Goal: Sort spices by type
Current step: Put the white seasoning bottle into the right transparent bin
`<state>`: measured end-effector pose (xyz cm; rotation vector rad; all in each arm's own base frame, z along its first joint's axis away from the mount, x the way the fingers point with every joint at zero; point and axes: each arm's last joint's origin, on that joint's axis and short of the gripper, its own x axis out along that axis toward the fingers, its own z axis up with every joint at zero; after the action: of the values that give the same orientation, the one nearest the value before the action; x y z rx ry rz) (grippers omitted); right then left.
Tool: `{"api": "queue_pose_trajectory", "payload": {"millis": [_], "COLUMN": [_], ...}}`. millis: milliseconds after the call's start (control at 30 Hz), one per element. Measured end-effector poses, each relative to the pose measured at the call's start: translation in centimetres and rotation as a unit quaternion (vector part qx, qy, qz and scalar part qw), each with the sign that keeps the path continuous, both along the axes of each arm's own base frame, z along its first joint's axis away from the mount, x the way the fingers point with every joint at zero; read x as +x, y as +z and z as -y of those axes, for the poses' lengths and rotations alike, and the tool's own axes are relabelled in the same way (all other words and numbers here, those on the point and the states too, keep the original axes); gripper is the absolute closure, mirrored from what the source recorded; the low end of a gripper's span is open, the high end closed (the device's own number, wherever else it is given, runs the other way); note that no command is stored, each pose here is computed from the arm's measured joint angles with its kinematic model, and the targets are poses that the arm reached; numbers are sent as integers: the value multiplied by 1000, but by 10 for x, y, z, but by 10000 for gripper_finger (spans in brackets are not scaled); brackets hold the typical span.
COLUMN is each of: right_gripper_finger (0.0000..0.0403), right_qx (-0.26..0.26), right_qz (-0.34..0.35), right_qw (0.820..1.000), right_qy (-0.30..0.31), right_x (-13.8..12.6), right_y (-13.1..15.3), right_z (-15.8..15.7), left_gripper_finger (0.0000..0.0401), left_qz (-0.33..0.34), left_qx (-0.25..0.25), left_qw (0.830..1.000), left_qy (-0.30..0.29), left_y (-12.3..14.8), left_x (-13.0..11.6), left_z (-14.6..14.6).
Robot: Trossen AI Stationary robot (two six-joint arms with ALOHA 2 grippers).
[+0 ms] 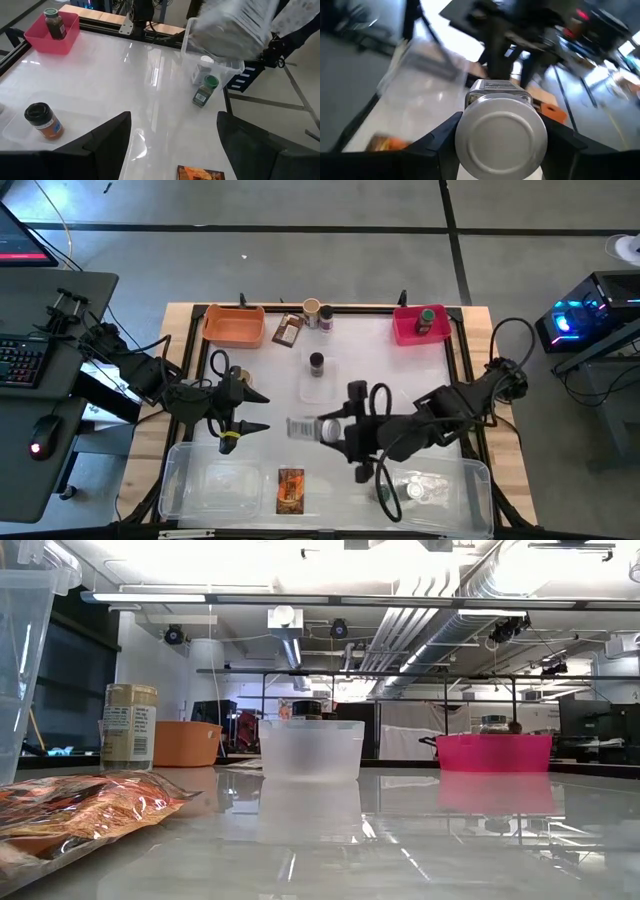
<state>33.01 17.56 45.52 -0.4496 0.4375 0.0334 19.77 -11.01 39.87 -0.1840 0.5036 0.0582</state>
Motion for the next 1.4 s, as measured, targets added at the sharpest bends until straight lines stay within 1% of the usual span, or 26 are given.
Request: {"api": "queue_pose_trajectory", "payload": {"millis": [67,133,167,233,300,367,400,433,500,533,600,633,733,833,933,1000,1033,1067,1100,1133,1167,1200,1267,1300,1333,1400], "right_gripper_finger": [203,203,203,203,203,203,203,203,203,203,203,203,203,203,203,203,203,203,203,203,203,203,203,203,203,203], "right_qx": [-6,-3,8,58,126,219,275,328,433,475,526,538,543,580,598,602,603,603,600,591,574,545,453,405,365,288], "right_qz": [-17,-26,-23,15,71,124,150,169,195,200,203,210,235,220,220,234,240,241,238,228,211,181,101,55,11,-64], "right_qw": [1000,999,1000,996,978,946,921,893,824,792,743,724,687,643,602,586,582,585,597,621,660,713,830,877,909,949], "right_qy": [22,20,1,-69,-151,-205,-232,-259,-308,-327,-360,-377,-421,-450,-481,-490,-489,-486,-477,-461,-436,-402,-310,-254,-201,-116], "right_x": [0,1,2,7,11,12,11,10,6,4,1,0,0,2,3,5,5,5,6,8,10,11,13,12,10,5], "right_y": [-2,-4,-4,1,9,20,26,30,35,37,37,37,36,30,23,23,24,24,26,27,29,30,29,26,23,14], "right_z": [2,4,7,14,25,40,49,58,80,90,111,120,146,173,195,205,208,210,210,208,204,199,183,173,161,138], "left_gripper_finger": [119,119,119,119,119,119,119,119,119,119,119,119,119,119,119,119,119,119,119,119,119,119,119,119,119,119], "left_qz": [-1,-3,-3,-4,-3,-1,-1,0,1,1,2,2,2,2,1,1,1,0,0,-3,-8,-15,-37,-51,-62,-75], "left_qx": [1,1,1,2,3,5,6,7,8,8,9,10,14,20,29,37,41,46,50,53,58,65,82,90,97,101], "left_qw": [1000,1000,1000,1000,1000,1000,1000,1000,1000,1000,1000,1000,1000,999,999,999,999,999,999,999,998,998,996,994,993,992], "left_qy": [0,1,1,1,4,8,9,11,16,18,22,24,27,28,23,19,16,13,11,10,9,6,-12,-18,-21,-21], "left_y": [0,-1,-1,-1,-1,-1,-1,0,0,0,0,0,0,0,0,0,0,0,0,-1,-2,-3,-6,-8,-10,-11], "left_x": [0,0,0,0,0,0,0,0,1,1,2,2,3,4,4,4,4,4,4,4,3,2,0,-2,-4,-9], "left_z": [0,0,0,0,-1,-1,-1,-1,-3,-3,-5,-5,-7,-9,-9,-9,-9,-9,-9,-9,-9,-10,-10,-11,-12,-13]}}
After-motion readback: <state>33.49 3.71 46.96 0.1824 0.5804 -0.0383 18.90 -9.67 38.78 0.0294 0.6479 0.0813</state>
